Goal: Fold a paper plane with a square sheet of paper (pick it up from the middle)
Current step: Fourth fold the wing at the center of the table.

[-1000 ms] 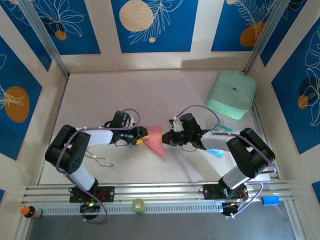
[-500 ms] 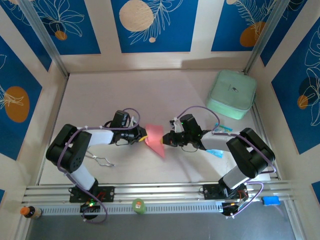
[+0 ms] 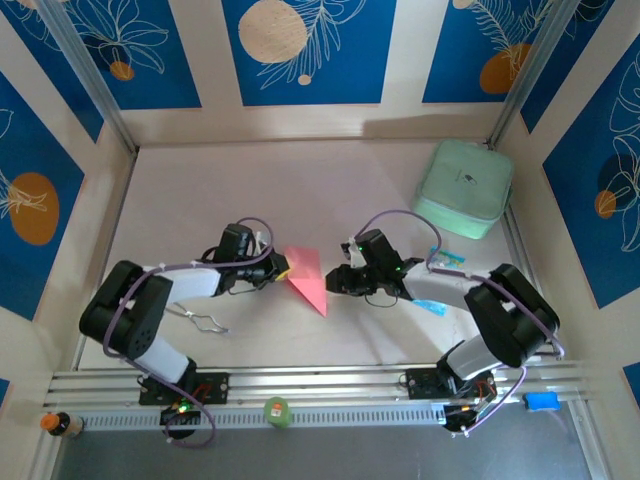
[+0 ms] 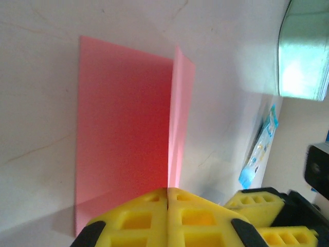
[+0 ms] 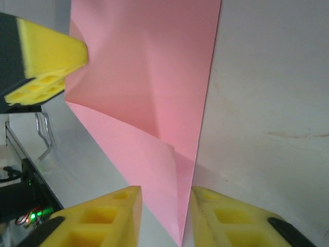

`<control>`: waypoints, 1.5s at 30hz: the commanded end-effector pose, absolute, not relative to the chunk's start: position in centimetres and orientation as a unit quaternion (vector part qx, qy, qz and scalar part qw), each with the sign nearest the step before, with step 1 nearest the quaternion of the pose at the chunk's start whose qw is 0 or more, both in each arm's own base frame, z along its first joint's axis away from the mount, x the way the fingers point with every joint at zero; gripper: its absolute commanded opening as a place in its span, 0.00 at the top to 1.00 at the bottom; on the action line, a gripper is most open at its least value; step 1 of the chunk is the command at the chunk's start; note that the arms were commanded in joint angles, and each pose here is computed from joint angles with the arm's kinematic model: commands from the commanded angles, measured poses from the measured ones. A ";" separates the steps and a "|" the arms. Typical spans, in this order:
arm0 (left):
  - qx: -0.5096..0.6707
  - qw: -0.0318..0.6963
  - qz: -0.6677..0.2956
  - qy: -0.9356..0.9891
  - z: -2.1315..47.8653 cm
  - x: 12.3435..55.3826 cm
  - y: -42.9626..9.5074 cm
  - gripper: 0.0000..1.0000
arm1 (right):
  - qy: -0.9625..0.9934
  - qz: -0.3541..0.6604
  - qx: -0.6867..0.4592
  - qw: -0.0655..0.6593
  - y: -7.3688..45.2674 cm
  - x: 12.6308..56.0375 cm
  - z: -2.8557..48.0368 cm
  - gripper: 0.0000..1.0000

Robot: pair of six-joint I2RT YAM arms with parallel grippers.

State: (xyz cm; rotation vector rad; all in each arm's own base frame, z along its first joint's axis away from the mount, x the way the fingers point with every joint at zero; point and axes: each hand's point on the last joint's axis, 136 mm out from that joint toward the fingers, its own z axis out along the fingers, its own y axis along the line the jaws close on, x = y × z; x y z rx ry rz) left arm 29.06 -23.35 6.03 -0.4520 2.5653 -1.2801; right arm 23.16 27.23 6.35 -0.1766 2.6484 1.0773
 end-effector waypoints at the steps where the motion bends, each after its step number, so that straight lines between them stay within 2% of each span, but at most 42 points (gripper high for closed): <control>1: -0.194 0.147 -0.415 0.877 6.2 29.2 -21.8 1.00 | 0.909 0.349 -0.084 0.212 27.2 23.9 8.9 0.66; 5: -0.216 0.166 -0.404 0.873 6.4 28.9 -21.1 1.00 | 0.894 0.317 -0.138 0.286 28.6 24.0 9.5 0.60; 7: -0.221 0.171 -0.400 0.873 6.6 28.7 -21.1 1.00 | 0.873 0.282 -0.206 0.339 30.2 23.5 9.4 0.59; 9: -0.223 0.173 -0.398 0.873 6.7 28.6 -21.2 1.00 | 0.840 0.235 -0.275 0.404 31.8 22.9 9.4 0.53; 12: -0.221 0.176 -0.397 0.873 7.0 28.5 -21.3 1.00 | 0.794 0.159 -0.368 0.458 34.1 22.1 8.8 0.53; 17: -0.222 0.178 -0.396 0.873 7.4 28.4 -21.2 1.00 | 0.761 0.075 -0.423 0.487 35.6 22.5 7.0 0.54; 21: -0.221 0.175 -0.396 0.874 7.3 28.3 -21.2 1.00 | 0.755 0.056 -0.426 0.495 35.8 23.1 6.5 0.55; 26: -0.221 0.174 -0.395 0.875 7.3 28.3 -21.2 1.00 | 0.753 0.056 -0.428 0.496 35.6 23.1 6.2 0.58; 33: -0.215 0.176 -0.395 0.876 7.7 28.5 -21.4 1.00 | 0.737 0.117 -0.441 0.498 35.6 21.5 7.3 0.60; 45: -0.194 0.168 -0.398 0.881 8.3 28.7 -22.0 1.00 | 0.738 0.086 -0.458 0.489 34.5 23.3 6.2 0.58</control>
